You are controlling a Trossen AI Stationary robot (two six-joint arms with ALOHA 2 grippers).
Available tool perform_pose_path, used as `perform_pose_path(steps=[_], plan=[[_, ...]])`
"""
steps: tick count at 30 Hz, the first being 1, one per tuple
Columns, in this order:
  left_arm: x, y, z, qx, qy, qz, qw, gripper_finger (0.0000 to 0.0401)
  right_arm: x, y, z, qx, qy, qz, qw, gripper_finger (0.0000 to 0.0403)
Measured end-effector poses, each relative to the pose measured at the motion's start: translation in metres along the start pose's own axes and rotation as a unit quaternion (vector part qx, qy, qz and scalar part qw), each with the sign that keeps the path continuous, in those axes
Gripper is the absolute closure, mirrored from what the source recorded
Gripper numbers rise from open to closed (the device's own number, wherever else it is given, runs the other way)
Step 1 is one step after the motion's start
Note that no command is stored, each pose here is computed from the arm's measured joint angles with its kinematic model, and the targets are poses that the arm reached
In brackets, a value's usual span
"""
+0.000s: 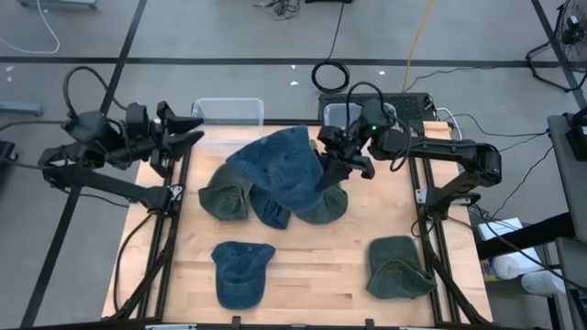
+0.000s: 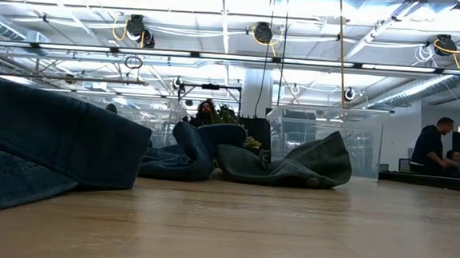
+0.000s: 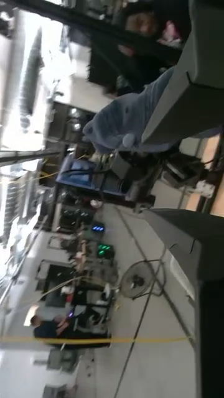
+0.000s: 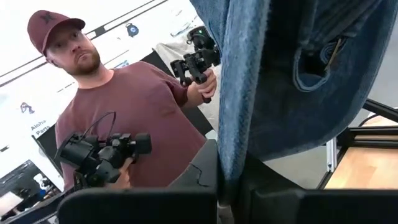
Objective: Pick & Place hat
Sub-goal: Put the top right blue cap into the left transparent bin
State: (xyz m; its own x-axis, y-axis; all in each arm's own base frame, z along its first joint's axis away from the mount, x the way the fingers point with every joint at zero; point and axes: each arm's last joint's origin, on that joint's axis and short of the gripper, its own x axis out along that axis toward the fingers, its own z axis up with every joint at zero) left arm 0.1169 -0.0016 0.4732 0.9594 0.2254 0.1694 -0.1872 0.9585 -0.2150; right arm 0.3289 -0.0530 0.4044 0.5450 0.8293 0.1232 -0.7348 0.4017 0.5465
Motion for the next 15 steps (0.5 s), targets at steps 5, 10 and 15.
perform_pose_path(steps=[5,10,15], plan=[[0.02,-0.01,0.011,-0.003,0.025,-0.029,0.999,0.0215,0.003,0.0,-0.002,-0.008,0.007,0.003,1.0,0.0403],[0.043,-0.021,0.017,-0.019,0.037,-0.062,0.997,0.0215,0.004,-0.001,-0.004,-0.002,0.017,0.006,1.0,0.0403],[0.065,-0.031,0.02,-0.023,0.051,-0.089,0.994,0.0215,0.004,-0.001,-0.004,-0.004,0.018,0.008,1.0,0.0403]])
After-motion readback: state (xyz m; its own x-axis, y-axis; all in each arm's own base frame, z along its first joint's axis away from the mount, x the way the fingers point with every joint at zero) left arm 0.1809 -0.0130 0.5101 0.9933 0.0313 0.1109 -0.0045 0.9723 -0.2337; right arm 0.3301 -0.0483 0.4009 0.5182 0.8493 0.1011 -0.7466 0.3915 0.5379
